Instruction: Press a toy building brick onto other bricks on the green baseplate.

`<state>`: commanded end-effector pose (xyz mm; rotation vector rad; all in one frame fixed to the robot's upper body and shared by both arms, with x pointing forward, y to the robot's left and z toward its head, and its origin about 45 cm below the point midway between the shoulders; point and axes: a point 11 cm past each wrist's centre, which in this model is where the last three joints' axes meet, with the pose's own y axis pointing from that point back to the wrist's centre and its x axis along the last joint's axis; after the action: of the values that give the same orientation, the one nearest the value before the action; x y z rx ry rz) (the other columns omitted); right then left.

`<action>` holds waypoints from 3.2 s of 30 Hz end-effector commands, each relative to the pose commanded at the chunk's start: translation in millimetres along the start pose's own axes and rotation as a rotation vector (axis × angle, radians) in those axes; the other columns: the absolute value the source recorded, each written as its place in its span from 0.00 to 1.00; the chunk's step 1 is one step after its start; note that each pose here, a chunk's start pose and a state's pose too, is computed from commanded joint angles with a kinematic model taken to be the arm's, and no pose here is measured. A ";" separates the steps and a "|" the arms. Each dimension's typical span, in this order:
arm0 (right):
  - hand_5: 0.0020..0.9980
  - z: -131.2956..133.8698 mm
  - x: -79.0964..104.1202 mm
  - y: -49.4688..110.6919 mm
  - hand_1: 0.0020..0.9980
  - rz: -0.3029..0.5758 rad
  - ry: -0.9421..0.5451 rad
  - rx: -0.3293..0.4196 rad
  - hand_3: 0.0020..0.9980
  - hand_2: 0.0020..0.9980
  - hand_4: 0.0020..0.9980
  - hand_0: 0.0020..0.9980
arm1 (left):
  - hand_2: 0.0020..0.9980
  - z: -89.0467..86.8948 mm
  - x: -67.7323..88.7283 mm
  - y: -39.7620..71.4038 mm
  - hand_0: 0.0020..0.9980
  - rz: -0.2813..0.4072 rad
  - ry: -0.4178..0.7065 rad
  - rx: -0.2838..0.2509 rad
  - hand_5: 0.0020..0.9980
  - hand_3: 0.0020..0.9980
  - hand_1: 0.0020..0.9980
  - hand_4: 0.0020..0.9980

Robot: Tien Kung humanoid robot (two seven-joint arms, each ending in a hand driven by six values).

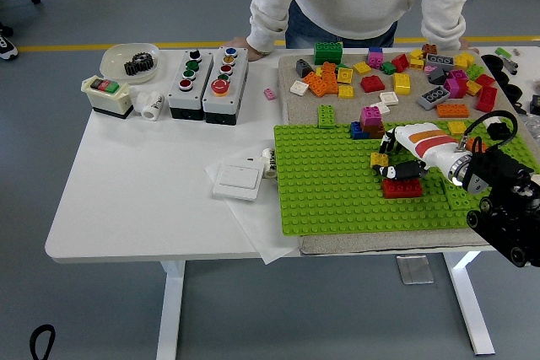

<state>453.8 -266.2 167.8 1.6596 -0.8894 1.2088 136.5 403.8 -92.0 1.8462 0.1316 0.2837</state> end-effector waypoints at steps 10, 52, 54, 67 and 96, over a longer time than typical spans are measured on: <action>0.54 -3.5 8.4 0.7 0.54 0.026 0.013 0.028 0.52 0.58 0.77 0.51 | 0.73 0.3 0.4 0.0 0.77 0.002 0.000 -0.001 0.60 0.60 0.75 0.67; 0.49 -5.7 31.7 50.5 0.54 -0.024 0.320 0.295 0.52 0.57 0.74 0.51 | 0.74 0.2 -5.3 -1.4 0.77 -0.007 0.003 -0.006 0.60 0.60 0.76 0.67; 0.49 -5.3 30.5 50.4 0.54 -0.022 0.321 0.299 0.52 0.57 0.74 0.51 | 0.74 0.3 -6.1 -1.5 0.77 -0.009 0.003 -0.007 0.60 0.60 0.76 0.67; 0.48 -9.1 22.0 48.2 0.55 -0.010 0.342 0.341 0.52 0.58 0.75 0.51 | 0.74 0.6 -11.1 -2.3 0.77 -0.022 -0.002 -0.007 0.60 0.60 0.76 0.67; 0.46 3.1 21.6 47.3 0.55 -0.026 0.429 0.327 0.52 0.58 0.76 0.50 | 0.74 1.8 -4.8 -0.9 0.77 -0.011 -0.006 -0.009 0.60 0.60 0.76 0.67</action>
<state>418.1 -287.4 199.2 1.5597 -0.4184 1.6780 132.5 401.3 -93.9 1.8364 0.1362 0.2701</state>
